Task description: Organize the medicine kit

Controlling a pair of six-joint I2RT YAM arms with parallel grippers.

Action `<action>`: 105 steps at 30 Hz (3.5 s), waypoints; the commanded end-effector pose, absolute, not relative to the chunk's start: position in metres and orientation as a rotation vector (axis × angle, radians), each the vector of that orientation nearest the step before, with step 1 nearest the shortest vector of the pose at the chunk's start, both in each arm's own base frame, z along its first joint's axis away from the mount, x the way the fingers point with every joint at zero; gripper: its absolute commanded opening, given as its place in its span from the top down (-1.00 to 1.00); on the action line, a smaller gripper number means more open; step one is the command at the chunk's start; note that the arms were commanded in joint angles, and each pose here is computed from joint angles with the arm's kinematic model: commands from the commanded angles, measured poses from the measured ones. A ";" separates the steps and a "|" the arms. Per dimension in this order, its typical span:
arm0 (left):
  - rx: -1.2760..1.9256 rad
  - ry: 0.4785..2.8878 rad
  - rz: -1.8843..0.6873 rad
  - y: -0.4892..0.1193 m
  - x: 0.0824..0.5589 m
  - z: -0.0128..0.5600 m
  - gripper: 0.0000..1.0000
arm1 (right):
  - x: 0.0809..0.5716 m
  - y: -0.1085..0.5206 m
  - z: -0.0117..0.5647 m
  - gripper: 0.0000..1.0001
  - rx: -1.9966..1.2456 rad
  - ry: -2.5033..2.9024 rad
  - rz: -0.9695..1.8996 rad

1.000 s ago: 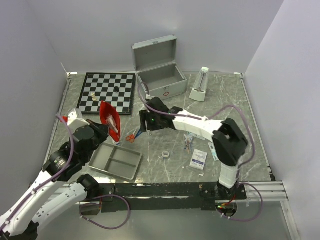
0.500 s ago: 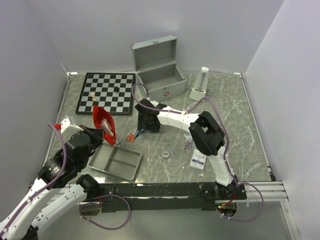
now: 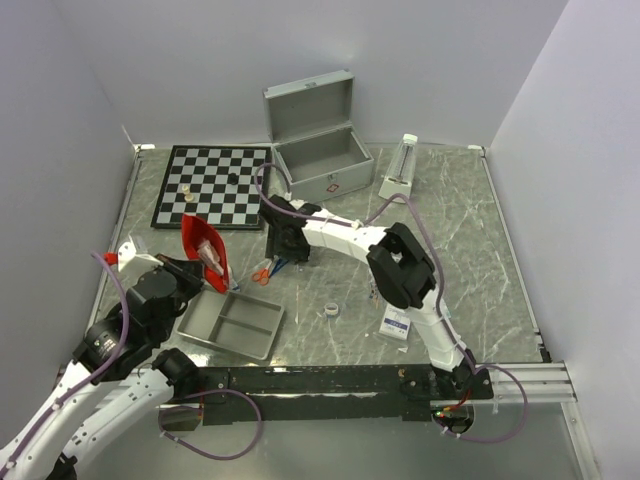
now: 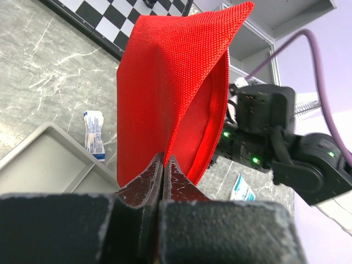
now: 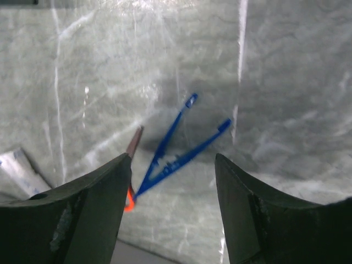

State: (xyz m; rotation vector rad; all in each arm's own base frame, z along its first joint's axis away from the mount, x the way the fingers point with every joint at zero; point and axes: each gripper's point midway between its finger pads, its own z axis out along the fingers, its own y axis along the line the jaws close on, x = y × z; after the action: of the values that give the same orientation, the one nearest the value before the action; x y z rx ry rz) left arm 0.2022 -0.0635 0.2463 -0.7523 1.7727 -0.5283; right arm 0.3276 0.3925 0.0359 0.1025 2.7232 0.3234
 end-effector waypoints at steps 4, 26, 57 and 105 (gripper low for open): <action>-0.792 1.737 -0.524 -0.056 0.201 0.251 0.98 | 0.318 0.394 0.019 -0.29 0.113 2.782 0.180; -0.786 1.743 -0.555 -0.061 0.201 0.245 0.99 | 0.276 0.306 -0.016 0.14 -0.243 2.776 -0.060; -0.597 1.942 -0.658 -0.156 0.259 0.212 0.99 | 0.242 0.280 0.115 1.00 -0.262 2.489 0.449; -0.487 1.944 -0.926 -0.204 0.251 0.220 0.99 | 0.280 0.387 0.224 1.00 -0.196 2.315 0.853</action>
State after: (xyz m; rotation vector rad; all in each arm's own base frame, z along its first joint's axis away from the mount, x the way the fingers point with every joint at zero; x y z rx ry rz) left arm 0.2519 -0.2012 0.2082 -0.4821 1.9840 -0.8761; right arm 0.2642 0.3832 0.2150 -0.2488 2.3360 0.8751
